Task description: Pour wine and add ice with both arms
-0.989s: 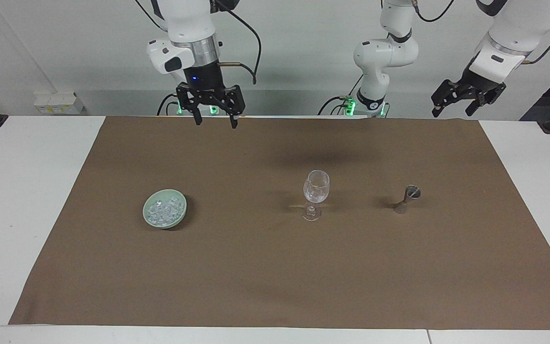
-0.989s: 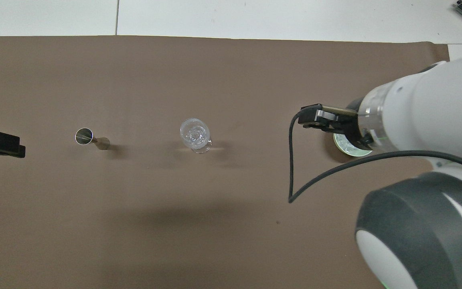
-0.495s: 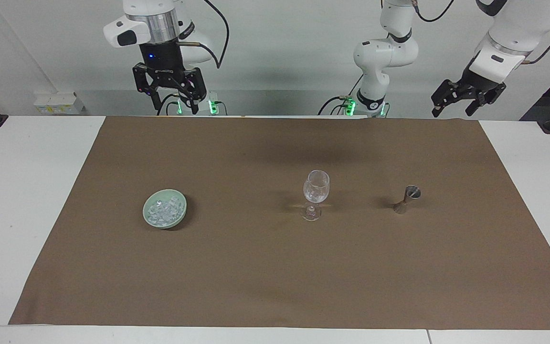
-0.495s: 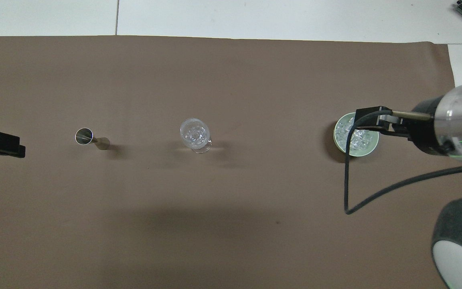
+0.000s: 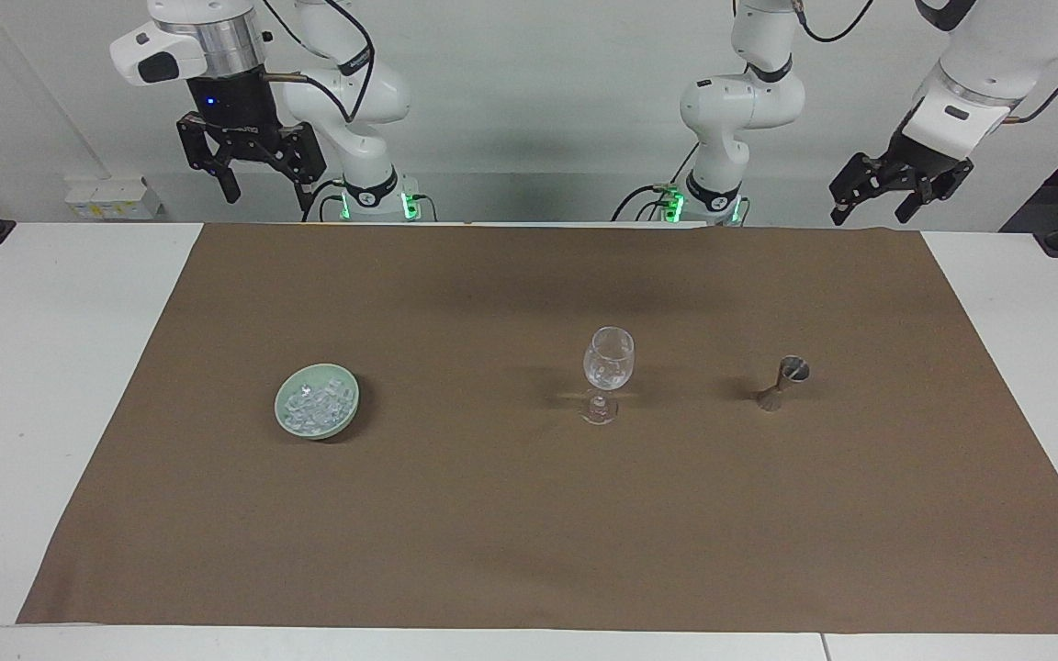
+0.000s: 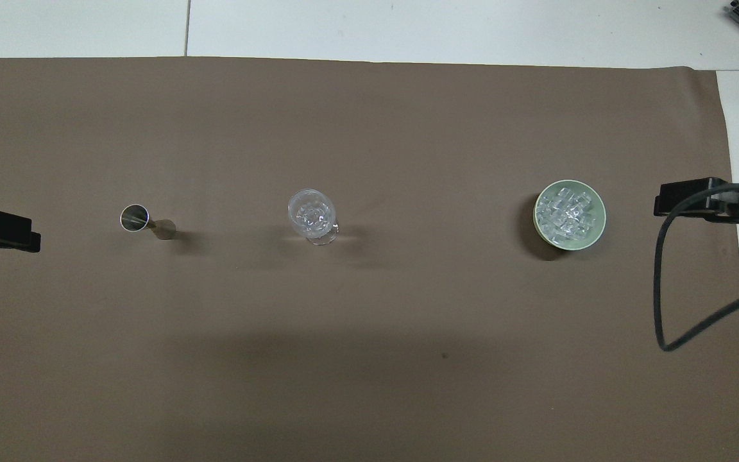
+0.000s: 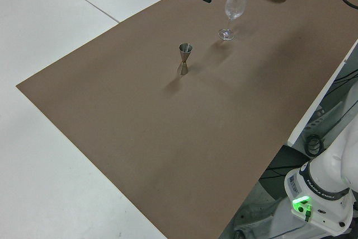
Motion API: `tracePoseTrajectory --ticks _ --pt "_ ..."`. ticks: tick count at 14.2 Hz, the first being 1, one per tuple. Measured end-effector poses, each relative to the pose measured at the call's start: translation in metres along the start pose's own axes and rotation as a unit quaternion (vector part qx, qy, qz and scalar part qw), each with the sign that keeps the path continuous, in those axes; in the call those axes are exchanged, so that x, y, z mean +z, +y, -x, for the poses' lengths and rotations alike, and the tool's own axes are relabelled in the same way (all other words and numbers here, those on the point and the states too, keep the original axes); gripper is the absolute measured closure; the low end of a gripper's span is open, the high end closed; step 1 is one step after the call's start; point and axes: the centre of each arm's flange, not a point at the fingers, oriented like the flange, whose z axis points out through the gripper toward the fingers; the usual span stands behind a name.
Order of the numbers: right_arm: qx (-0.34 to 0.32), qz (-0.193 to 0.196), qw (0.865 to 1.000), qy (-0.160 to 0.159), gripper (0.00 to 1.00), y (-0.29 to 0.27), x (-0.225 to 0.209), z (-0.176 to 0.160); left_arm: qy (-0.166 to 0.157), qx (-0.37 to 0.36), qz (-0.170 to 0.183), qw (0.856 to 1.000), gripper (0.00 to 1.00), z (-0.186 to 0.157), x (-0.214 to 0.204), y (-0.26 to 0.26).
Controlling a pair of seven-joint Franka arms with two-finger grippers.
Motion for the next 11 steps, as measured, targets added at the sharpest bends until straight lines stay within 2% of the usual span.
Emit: tracePoseTrajectory --ticks 4,11 --pt "0.001 0.005 1.000 -0.024 0.00 0.001 0.005 0.001 0.000 0.000 0.000 1.000 0.00 0.000 0.000 0.000" --pt "0.006 0.006 0.999 -0.035 0.00 0.004 0.013 -0.015 0.000 0.000 0.000 1.000 0.00 0.000 0.000 0.000"
